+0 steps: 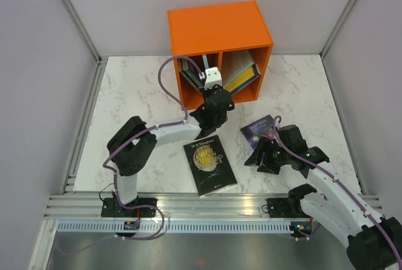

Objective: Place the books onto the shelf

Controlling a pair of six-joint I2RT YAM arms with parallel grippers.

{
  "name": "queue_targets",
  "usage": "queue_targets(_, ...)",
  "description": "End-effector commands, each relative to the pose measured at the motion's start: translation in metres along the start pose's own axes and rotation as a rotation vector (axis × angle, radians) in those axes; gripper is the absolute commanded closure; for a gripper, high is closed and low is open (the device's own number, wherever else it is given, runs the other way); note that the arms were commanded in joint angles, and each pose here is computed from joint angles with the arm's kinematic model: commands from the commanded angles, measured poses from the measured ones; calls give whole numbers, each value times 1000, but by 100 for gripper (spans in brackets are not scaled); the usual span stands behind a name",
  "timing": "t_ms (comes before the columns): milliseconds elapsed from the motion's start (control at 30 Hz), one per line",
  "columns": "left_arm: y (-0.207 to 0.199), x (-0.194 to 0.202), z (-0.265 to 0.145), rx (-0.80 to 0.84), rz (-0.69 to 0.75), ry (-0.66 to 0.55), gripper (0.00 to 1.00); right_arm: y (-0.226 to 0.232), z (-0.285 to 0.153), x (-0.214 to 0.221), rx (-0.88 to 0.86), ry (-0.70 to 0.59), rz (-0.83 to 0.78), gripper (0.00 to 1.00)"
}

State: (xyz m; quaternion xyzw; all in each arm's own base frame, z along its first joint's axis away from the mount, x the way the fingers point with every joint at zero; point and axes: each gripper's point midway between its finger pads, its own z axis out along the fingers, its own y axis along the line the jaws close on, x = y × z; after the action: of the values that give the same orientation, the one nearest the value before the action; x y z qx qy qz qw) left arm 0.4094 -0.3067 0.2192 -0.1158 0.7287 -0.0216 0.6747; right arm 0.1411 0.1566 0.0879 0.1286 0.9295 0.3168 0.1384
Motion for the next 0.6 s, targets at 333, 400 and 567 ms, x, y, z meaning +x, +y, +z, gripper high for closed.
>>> queue_targets(333,43,-122,37,-145,-332,-532,98,-42,27,25,52,41,20,30)
queue_targets(400,55,-111,50,-164,-357,-533,98,-49,32,29,58,52,19,30)
queue_targets(567,69,-59,86,-204,-450,-519,98,-59,40,35,79,82,19,30)
